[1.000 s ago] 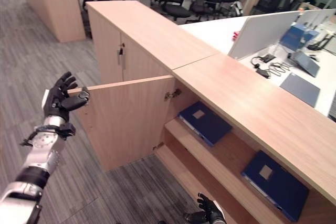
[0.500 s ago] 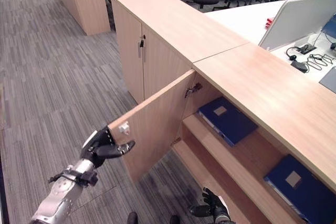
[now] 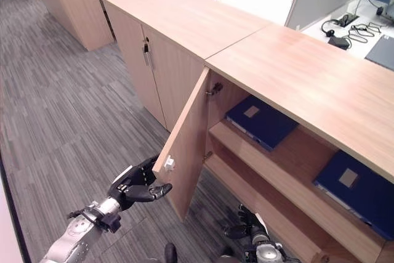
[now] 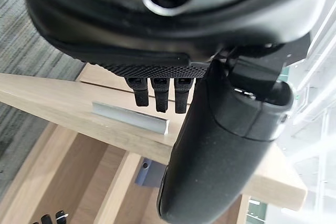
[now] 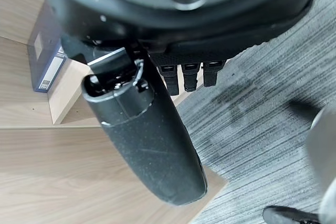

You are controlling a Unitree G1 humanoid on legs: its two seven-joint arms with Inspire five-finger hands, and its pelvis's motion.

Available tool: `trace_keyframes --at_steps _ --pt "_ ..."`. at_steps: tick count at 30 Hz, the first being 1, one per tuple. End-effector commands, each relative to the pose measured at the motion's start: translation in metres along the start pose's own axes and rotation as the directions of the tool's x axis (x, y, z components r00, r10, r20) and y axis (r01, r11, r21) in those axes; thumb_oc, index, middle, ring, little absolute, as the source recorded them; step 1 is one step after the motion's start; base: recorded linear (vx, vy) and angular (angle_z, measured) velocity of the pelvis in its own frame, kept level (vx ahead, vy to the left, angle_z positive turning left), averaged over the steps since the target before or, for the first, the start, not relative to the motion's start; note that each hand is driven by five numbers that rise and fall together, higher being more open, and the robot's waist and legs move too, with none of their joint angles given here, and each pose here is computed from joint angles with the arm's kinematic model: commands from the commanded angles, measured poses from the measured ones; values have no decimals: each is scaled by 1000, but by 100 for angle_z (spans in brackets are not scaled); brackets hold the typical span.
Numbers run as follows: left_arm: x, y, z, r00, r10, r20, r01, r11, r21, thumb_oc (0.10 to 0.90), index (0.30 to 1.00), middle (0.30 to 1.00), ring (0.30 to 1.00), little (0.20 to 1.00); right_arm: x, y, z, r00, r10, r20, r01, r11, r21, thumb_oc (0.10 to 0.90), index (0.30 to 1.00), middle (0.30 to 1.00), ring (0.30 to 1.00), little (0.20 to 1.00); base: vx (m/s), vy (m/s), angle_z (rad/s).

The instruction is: Put the empty folder in the office cabinet

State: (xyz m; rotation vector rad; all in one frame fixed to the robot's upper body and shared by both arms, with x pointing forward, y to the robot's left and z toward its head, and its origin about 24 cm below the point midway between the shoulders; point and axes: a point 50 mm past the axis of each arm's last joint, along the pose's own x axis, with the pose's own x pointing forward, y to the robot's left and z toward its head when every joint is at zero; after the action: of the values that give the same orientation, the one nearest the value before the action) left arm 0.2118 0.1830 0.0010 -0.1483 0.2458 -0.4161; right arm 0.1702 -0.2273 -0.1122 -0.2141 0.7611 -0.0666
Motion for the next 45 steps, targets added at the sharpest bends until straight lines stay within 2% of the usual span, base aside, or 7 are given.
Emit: trace_keyframes --at_steps 1,12,22,30,33,39,45 --pt "9 -10 42 974 -68 218 60 997 42 800 900 900 900 900 3 -22 21 993 -65 96 72 995 -75 800 900 900 900 900 -57 -122 -56" --pt "27 -30 27 975 -18 221 40 995 -93 800 900 900 900 900 3 -26 13 993 -105 47 106 994 -27 800 900 900 900 900 -84 -205 -52" --pt "49 -50 39 955 -1 297 61 979 -193 800 900 900 900 900 4 -19 15 995 -86 53 88 995 -42 800 900 900 900 900 -18 -108 -68" --pt "52 9 52 907 264 329 -244 964 -104 800 900 900 900 900 4 -19 22 994 -65 88 67 998 -13 800 900 900 900 900 130 35 -88" --pt "47 51 76 820 429 380 -426 900 -95 800 900 900 900 900 -3 -26 15 993 -68 91 67 998 20 800 900 900 900 900 134 121 -32" --pt "44 92 99 747 535 394 -565 824 -46 800 900 900 900 900 -15 -33 -13 996 -89 20 87 993 83 800 900 900 900 900 167 233 -46" --pt "36 126 137 662 607 439 -672 740 -9 800 900 900 900 900 -13 -24 -12 996 -81 20 78 987 138 800 900 900 900 900 88 239 -14"
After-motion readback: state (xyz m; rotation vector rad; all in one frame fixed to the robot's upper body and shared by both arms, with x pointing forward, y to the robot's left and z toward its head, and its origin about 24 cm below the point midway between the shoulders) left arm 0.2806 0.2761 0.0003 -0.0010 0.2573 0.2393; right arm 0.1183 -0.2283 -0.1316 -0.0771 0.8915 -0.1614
